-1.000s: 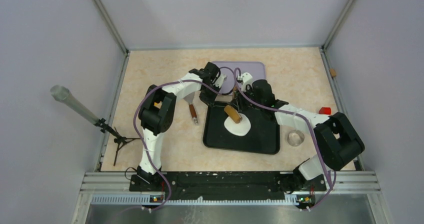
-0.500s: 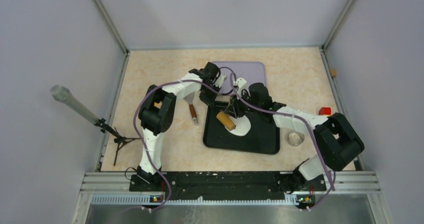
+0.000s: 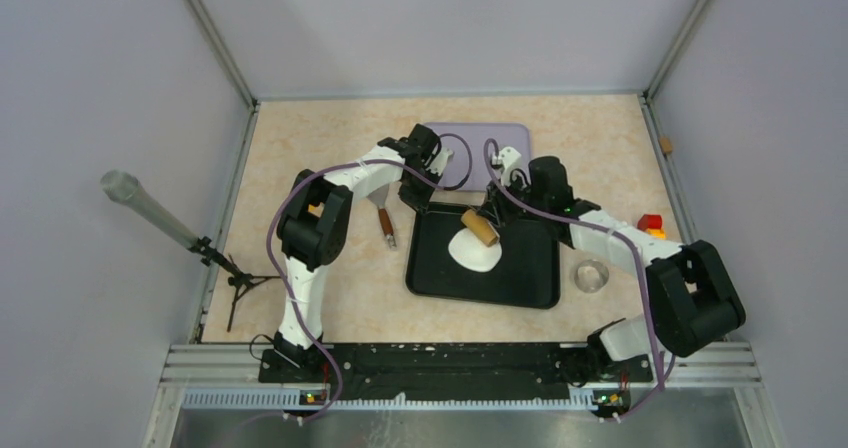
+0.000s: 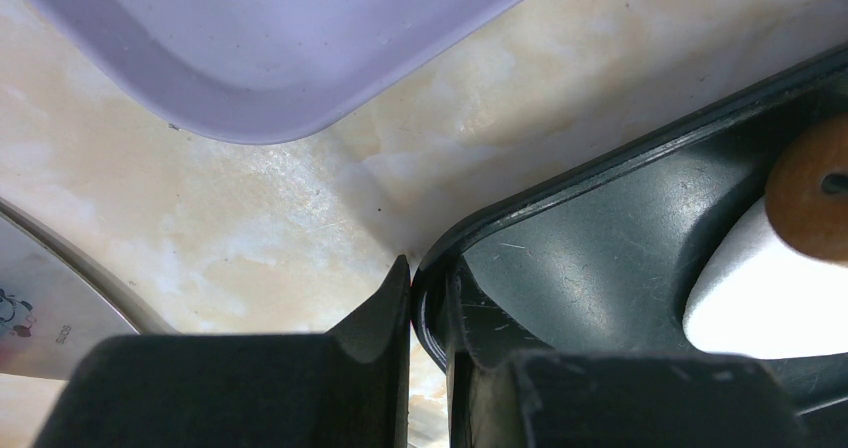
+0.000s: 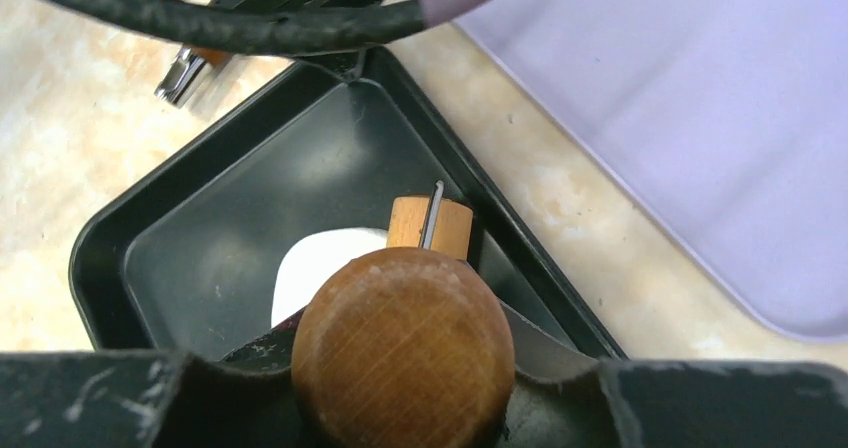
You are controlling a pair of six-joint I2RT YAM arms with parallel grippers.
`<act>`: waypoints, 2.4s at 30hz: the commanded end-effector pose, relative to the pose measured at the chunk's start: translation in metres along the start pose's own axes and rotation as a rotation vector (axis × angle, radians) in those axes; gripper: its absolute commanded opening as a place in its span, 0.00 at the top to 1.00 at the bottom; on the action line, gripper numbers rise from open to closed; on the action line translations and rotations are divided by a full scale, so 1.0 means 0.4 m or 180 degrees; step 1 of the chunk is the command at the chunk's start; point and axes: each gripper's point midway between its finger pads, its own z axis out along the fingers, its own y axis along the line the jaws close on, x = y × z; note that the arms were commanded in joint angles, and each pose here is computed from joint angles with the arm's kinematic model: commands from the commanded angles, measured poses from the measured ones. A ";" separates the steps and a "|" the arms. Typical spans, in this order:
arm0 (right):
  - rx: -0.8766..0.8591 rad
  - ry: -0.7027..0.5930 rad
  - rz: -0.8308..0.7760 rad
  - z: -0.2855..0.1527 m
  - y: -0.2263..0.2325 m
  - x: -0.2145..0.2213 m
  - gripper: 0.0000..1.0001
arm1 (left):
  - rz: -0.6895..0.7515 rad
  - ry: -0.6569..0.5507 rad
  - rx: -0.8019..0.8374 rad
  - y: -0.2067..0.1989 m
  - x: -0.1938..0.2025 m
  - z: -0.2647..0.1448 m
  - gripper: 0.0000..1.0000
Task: Roll out the dumpling wrappers from the dough
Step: Flatten out the dough on the work surface.
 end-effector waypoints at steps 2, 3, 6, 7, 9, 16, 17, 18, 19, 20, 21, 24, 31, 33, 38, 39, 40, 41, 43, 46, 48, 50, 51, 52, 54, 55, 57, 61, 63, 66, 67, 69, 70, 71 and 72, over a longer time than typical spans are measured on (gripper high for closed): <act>-0.0638 0.0895 -0.0143 -0.031 0.105 0.214 1.00 | -0.0074 -0.0019 -0.0587 0.109 0.008 0.021 1.00; -0.0706 0.0935 -0.0188 -0.032 0.116 0.224 1.00 | -0.0146 -0.0022 -0.0589 0.109 0.009 0.022 1.00; -0.0809 0.1044 -0.0273 -0.029 0.139 0.249 1.00 | -0.0189 -0.0024 -0.0589 0.111 0.008 0.021 1.00; -0.0837 0.1069 -0.0299 -0.029 0.144 0.252 1.00 | -0.0199 -0.0025 -0.0590 0.113 0.008 0.021 1.00; -0.0880 0.1112 -0.0345 -0.027 0.153 0.258 1.00 | -0.0217 -0.0026 -0.0593 0.116 0.009 0.021 1.00; -0.1061 0.1252 -0.0557 -0.037 0.187 0.285 1.00 | -0.0255 -0.0032 -0.0593 0.120 0.008 0.021 1.00; -0.1092 0.1260 -0.0584 -0.039 0.192 0.287 1.00 | -0.0258 -0.0031 -0.0597 0.121 0.008 0.021 1.00; -0.1133 0.1270 -0.0625 -0.041 0.198 0.290 1.00 | -0.0263 -0.0031 -0.0599 0.122 0.008 0.021 1.00; -0.1167 0.1278 -0.0651 -0.043 0.203 0.293 1.00 | -0.0264 -0.0023 -0.0599 0.122 0.010 0.022 1.00; -0.1198 0.1288 -0.0677 -0.045 0.208 0.295 1.00 | -0.0265 -0.0027 -0.0595 0.121 0.010 0.022 1.00; -0.1222 0.1297 -0.0695 -0.046 0.211 0.298 1.00 | -0.0270 -0.0026 -0.0598 0.123 0.010 0.021 1.00; -0.1270 0.1324 -0.0748 -0.050 0.219 0.304 1.00 | -0.0273 -0.0025 -0.0601 0.124 0.010 0.022 1.00; -0.1407 0.1385 -0.0850 -0.059 0.241 0.319 1.00 | -0.0291 -0.0031 -0.0612 0.127 0.009 0.020 1.00; -0.1477 0.1392 -0.0879 -0.063 0.250 0.322 1.00 | -0.0307 -0.0031 -0.0623 0.129 0.009 0.020 1.00; -0.1597 0.1439 -0.0989 -0.069 0.273 0.333 1.00 | -0.0338 -0.0020 -0.0620 0.133 0.011 0.021 1.00; -0.1607 0.1453 -0.1002 -0.069 0.276 0.336 1.00 | -0.0340 -0.0024 -0.0623 0.134 0.010 0.021 1.00; -0.1621 0.1457 -0.1017 -0.069 0.279 0.336 1.00 | -0.0337 -0.0021 -0.0623 0.133 0.011 0.021 1.00; -0.1627 0.1462 -0.1020 -0.069 0.281 0.337 1.00 | -0.0342 -0.0026 -0.0624 0.133 0.010 0.020 1.00; -0.1637 0.1465 -0.1025 -0.069 0.283 0.337 1.00 | -0.0340 -0.0024 -0.0624 0.133 0.011 0.020 1.00; -0.1636 0.1400 -0.1013 -0.068 0.288 0.324 1.00 | -0.0358 -0.0030 -0.0627 0.134 0.009 0.019 1.00; -0.1631 0.1284 -0.1013 -0.067 0.295 0.287 1.00 | -0.0409 -0.0041 -0.0663 0.139 0.006 0.014 1.00; -0.1565 0.1046 -0.1076 -0.062 0.297 0.202 1.00 | -0.0494 -0.0095 -0.0716 0.146 -0.002 0.001 1.00; -0.1529 0.0904 -0.1106 -0.066 0.295 0.160 1.00 | -0.0550 -0.0135 -0.0745 0.151 -0.007 -0.009 1.00; -0.1502 0.0748 -0.1126 -0.073 0.294 0.117 1.00 | -0.0624 -0.0167 -0.0777 0.157 -0.008 -0.018 1.00; -0.1396 0.0469 -0.1152 -0.089 0.276 0.049 1.00 | -0.0790 -0.0254 -0.0818 0.165 -0.010 -0.035 1.00; -0.1317 0.0347 -0.1156 -0.095 0.263 0.021 1.00 | -0.0863 -0.0283 -0.0844 0.171 -0.006 -0.041 1.00; -0.1165 0.0178 -0.1128 -0.107 0.226 -0.018 1.00 | -0.0959 -0.0341 -0.0837 0.178 -0.002 -0.049 1.00; -0.0918 -0.0054 -0.1024 -0.092 0.172 -0.053 1.00 | -0.1017 -0.0297 -0.0710 0.169 0.005 -0.039 1.00; -0.0823 -0.0209 -0.0983 -0.074 0.155 -0.071 1.00 | -0.0979 -0.0257 -0.0667 0.164 0.008 -0.032 1.00; -0.0635 -0.0363 -0.0915 -0.035 0.118 -0.115 1.00 | -0.0939 -0.0224 -0.0632 0.160 0.013 -0.025 1.00; -0.0600 -0.0390 -0.0877 -0.022 0.105 -0.127 1.00 | -0.0939 -0.0222 -0.0622 0.159 0.015 -0.022 1.00; -0.0530 -0.0374 -0.0804 0.009 0.082 -0.128 1.00 | -0.0943 -0.0214 -0.0592 0.155 0.019 -0.017 1.00; -0.0502 -0.0348 -0.0779 0.023 0.071 -0.119 1.00 | -0.0947 -0.0203 -0.0578 0.154 0.022 -0.014 1.00; -0.0493 -0.0307 -0.0765 0.037 0.063 -0.104 1.00 | -0.0956 -0.0202 -0.0566 0.153 0.022 -0.012 1.00; -0.0496 -0.0261 -0.0779 0.048 0.058 -0.086 1.00 | -0.0961 -0.0203 -0.0543 0.152 0.024 -0.010 1.00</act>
